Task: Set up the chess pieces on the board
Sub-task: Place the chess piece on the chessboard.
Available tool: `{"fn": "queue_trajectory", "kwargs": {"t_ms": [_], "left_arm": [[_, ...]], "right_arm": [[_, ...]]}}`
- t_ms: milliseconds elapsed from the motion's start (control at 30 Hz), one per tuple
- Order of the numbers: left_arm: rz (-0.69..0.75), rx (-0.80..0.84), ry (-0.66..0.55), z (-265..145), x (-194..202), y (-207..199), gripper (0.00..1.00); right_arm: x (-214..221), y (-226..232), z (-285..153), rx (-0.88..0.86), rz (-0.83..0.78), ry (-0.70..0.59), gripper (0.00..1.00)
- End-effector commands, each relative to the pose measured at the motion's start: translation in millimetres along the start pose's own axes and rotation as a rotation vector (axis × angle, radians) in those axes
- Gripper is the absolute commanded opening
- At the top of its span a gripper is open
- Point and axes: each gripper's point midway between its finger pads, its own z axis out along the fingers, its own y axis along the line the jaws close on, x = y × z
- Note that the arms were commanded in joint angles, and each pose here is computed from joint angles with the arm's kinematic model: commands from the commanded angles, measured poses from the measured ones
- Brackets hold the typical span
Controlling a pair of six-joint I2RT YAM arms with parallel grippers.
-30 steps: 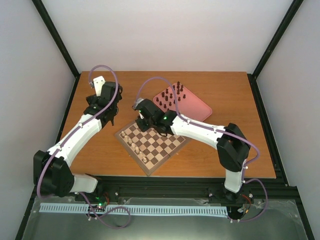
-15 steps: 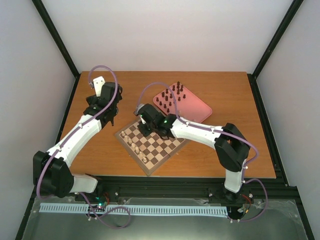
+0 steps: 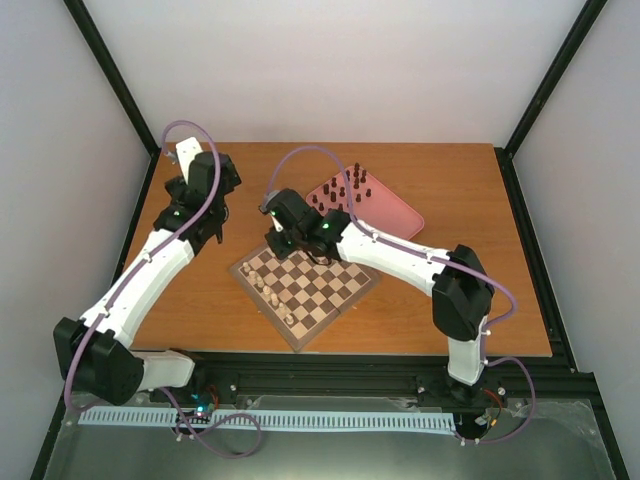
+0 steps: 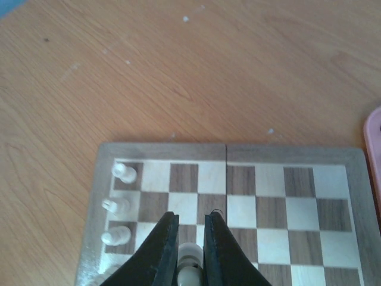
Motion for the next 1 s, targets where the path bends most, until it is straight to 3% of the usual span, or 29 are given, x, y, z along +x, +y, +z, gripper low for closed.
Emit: {"fn": "queue_trajectory", "kwargs": {"t_ms": [0,267,467,967], "left_arm": [[0.037,0.023,0.004,-4.2,-17.6,-11.5,1.0],[0.133,0.079,0.093,-12.2,-2.4,-14.3,1.0],[0.11,0.126,0.1,-29.4,-22.8,-17.8,1.0],[0.126,0.15,0.127,-47.7,-0.2,5.7,1.0]], "right_arm": [[-10.2,13.4,-3.5,-0.049,-0.039,0.021,0.1],[-21.1,21.4,1.7,-0.071,-0.062,0.04,0.1],[-15.1,29.5,17.4,-0.109,-0.033,0.069,0.1],[15.9,45.9,72.8,-0.14,-0.045,0.113,0.1]]}}
